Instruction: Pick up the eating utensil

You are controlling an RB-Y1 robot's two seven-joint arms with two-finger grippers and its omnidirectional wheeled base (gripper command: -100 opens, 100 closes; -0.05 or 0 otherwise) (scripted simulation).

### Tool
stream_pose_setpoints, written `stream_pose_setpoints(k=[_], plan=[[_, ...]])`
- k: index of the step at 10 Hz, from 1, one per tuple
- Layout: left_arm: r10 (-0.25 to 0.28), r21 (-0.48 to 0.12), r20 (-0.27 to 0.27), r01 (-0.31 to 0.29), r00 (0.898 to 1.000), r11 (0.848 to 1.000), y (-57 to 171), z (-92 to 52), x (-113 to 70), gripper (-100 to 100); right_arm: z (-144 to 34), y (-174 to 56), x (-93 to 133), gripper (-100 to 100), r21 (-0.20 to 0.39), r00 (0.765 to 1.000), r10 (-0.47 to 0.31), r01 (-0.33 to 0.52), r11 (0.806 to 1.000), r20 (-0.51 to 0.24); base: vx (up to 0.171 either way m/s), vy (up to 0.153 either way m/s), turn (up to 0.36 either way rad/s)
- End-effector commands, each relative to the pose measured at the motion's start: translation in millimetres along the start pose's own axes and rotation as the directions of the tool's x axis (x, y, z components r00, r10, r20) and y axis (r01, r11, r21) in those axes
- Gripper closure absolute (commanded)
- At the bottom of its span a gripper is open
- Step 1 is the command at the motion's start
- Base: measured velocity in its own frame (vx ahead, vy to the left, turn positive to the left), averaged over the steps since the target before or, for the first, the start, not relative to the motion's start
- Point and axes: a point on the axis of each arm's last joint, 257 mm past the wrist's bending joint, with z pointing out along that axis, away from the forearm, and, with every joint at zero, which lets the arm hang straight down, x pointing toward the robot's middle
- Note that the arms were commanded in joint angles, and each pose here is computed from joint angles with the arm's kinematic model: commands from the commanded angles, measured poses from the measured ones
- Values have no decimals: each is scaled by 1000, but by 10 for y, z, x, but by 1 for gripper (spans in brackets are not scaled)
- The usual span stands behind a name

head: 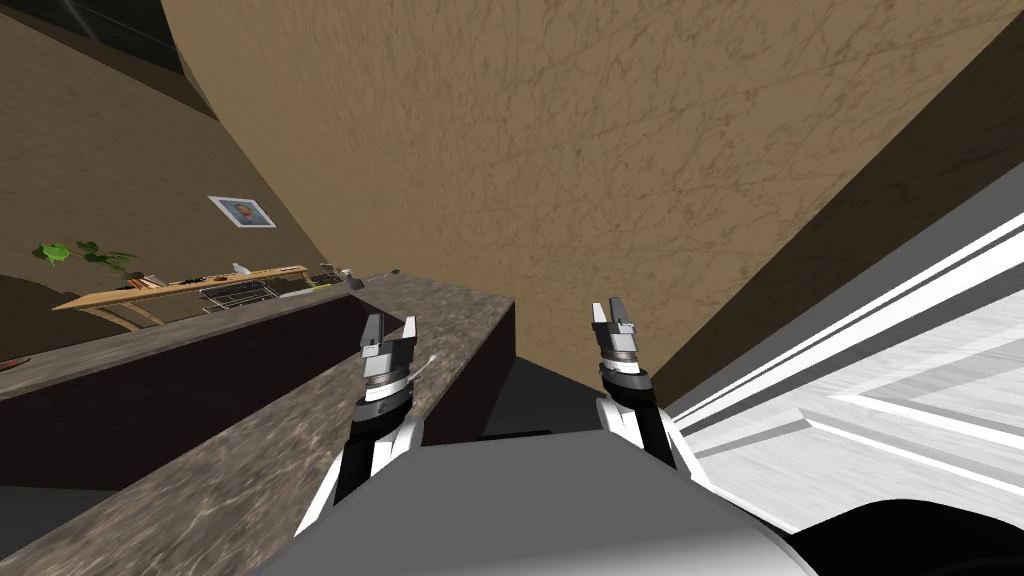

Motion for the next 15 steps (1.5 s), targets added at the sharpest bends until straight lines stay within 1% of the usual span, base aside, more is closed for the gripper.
stream_pose_setpoints(k=[1,4,5,7,8,10,11,12,13,14,15], plan=[[-3,-35,-18,2,1000,999,80,-30,-48,-100,0,0,0,0,0,1000,0,0,1000,0,17,-25,-3],[-18,-124,-37,13,999,992,278,-109,-190,-100,0,0,0,0,0,1000,0,0,1000,0,38,-59,3],[-27,-164,-40,20,999,986,367,-147,-258,-100,0,0,0,0,0,1000,0,0,1000,0,52,-78,3],[-49,-247,-38,38,998,968,545,-239,-417,-100,0,0,0,0,0,1000,0,0,1000,0,55,-72,6],[-49,-257,-37,38,998,966,570,-245,-420,-100,0,0,0,0,0,1000,0,0,1000,0,37,-57,5],[-76,-349,-24,63,997,935,762,-360,-607,-100,0,0,0,0,0,1000,0,0,1000,0,54,-65,5],[-74,-363,-21,62,997,930,798,-374,-613,-100,0,0,0,0,0,1000,0,0,1000,0,42,-56,7],[-88,-412,-8,77,996,908,901,-443,-716,-100,0,0,0,0,0,1000,0,0,1000,0,41,-53,1],[-87,-419,-7,76,996,905,918,-451,-719,-100,0,0,0,0,0,1000,0,0,1000,0,37,-43,7],[-101,-464,8,93,995,881,1010,-521,-825,-100,0,0,0,0,0,1000,0,0,1000,0,50,-56,5],[-99,-475,11,93,995,875,1038,-536,-831,-100,0,0,0,0,0,1000,0,0,1000,0,44,-42,9]])
